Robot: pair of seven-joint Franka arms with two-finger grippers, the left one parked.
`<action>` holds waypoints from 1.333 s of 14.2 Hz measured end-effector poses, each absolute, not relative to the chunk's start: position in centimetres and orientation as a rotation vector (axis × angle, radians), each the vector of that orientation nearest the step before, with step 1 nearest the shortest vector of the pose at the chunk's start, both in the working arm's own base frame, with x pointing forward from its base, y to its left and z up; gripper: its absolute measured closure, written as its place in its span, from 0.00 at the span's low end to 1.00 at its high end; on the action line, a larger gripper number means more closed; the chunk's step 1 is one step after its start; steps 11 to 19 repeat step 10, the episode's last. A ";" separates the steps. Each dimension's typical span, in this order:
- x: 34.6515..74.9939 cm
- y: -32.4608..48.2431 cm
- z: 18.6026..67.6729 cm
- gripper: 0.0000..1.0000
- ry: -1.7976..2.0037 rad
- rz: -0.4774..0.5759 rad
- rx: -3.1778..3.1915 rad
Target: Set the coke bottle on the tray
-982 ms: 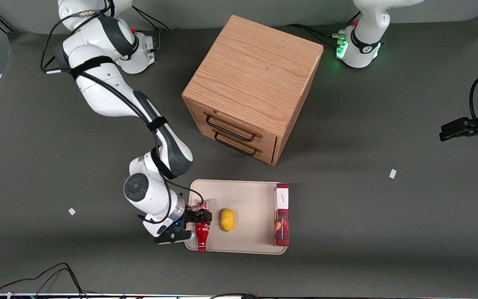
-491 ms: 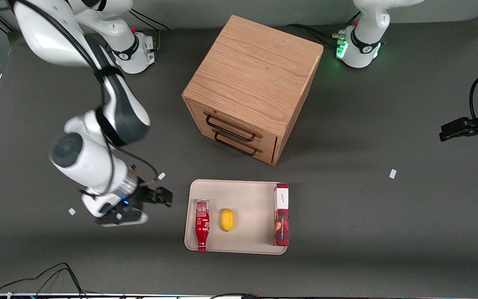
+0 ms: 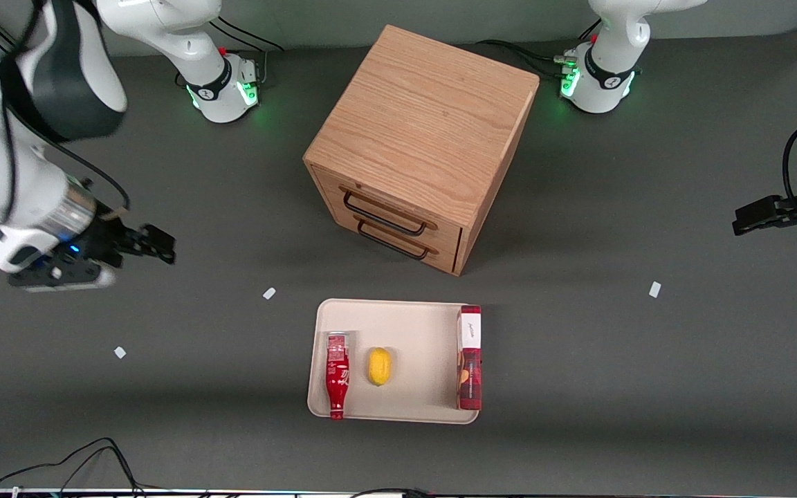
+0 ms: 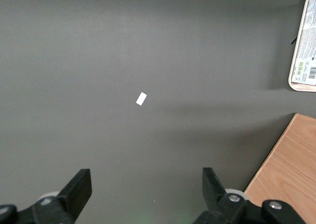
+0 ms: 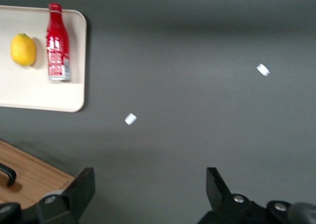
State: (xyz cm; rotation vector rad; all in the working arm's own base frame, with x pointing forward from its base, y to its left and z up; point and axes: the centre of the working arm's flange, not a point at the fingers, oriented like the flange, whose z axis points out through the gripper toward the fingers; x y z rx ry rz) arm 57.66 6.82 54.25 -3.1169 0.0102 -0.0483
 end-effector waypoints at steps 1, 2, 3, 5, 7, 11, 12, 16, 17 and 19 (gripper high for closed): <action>56.0 5.8 55.1 0.00 0.028 -0.025 -3.116; 54.6 4.9 56.0 0.00 0.037 -0.001 -3.114; 53.4 4.2 56.9 0.00 0.039 0.012 -3.111; 52.1 3.6 58.6 0.00 0.043 -0.012 -3.105; 51.6 3.5 59.5 0.00 0.044 -0.024 -3.102; 51.5 2.6 59.8 0.00 0.067 -0.022 -3.102; 51.5 2.6 59.8 0.00 0.067 -0.022 -3.102; 51.5 2.6 59.8 0.00 0.067 -0.022 -3.102; 51.5 2.6 59.8 0.00 0.067 -0.022 -3.102; 51.5 2.6 59.8 0.00 0.067 -0.022 -3.102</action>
